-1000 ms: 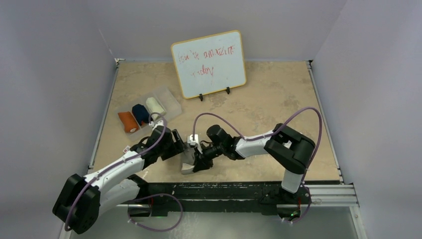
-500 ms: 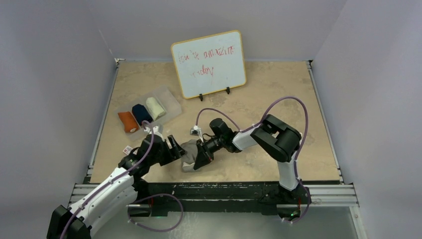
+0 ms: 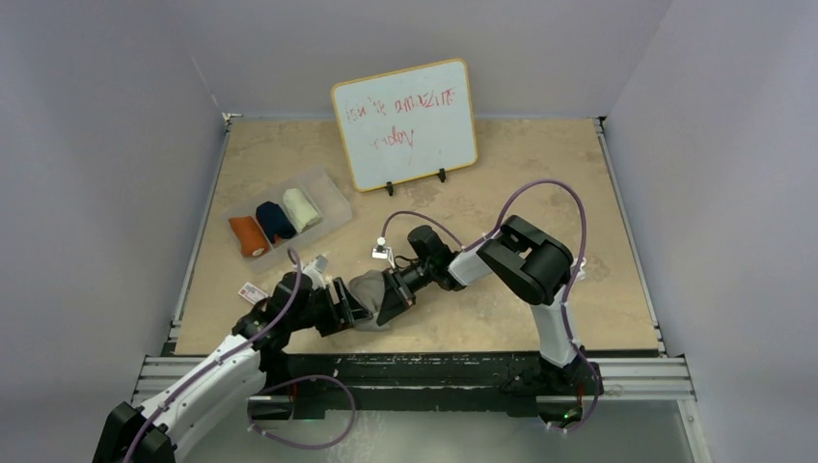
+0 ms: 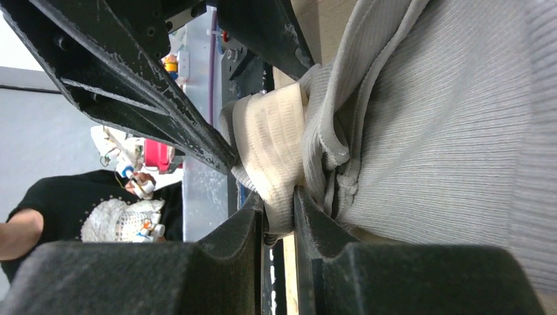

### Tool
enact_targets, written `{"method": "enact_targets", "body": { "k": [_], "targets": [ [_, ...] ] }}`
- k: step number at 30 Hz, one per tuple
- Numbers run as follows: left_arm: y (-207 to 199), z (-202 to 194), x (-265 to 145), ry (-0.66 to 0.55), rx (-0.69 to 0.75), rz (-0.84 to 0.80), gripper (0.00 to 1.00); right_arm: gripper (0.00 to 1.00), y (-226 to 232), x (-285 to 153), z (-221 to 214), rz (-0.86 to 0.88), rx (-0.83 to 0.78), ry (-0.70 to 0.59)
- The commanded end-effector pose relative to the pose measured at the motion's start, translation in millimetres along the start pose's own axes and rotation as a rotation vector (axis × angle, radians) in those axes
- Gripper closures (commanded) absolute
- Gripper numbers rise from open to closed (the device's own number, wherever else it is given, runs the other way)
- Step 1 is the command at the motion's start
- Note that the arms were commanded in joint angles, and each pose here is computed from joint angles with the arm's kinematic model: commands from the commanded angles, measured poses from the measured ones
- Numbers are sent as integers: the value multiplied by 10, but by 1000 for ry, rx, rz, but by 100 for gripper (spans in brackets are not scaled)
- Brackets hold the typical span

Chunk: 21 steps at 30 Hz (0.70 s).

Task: Roll the underwear
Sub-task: Roll the underwear to the center of the board.

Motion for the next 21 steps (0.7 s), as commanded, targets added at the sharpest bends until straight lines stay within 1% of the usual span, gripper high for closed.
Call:
{"method": "enact_targets", "body": {
  "k": [1, 6, 9, 13, 17, 19, 21],
  "targets": [
    [-151, -40, 6, 9, -41, -118, 32, 88, -215, -19, -116, -68, 130, 1],
    [-213, -31, -27, -2, 9, -165, 31, 88, -250, -36, -113, -69, 153, -4],
    [-207, -62, -27, 17, 43, -169, 32, 87, -247, -41, -99, -57, 160, -6],
    [-33, -46, 36, 8, 21, -79, 42, 86, -241, -57, -63, -54, 158, -13],
    [154, 22, 98, -32, -33, 31, 52, 84, -216, -65, -34, -53, 141, -15],
    [196, 55, 123, -52, -52, 56, 55, 80, -192, -73, -12, -55, 123, -20],
    [222, 84, 143, -67, -70, 74, 58, 71, -152, -87, 18, -52, 95, -26]
  ]
}}
Point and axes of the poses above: each gripper's point midway between its finger pads, its own x axis out along the fingers, its own y axis along the line the jaws close on, z = x × y, the point moved 1 cm from there along -x, back along the fingers, and after that the axes turned 6 degrees about -x, right-handed, at the moved point
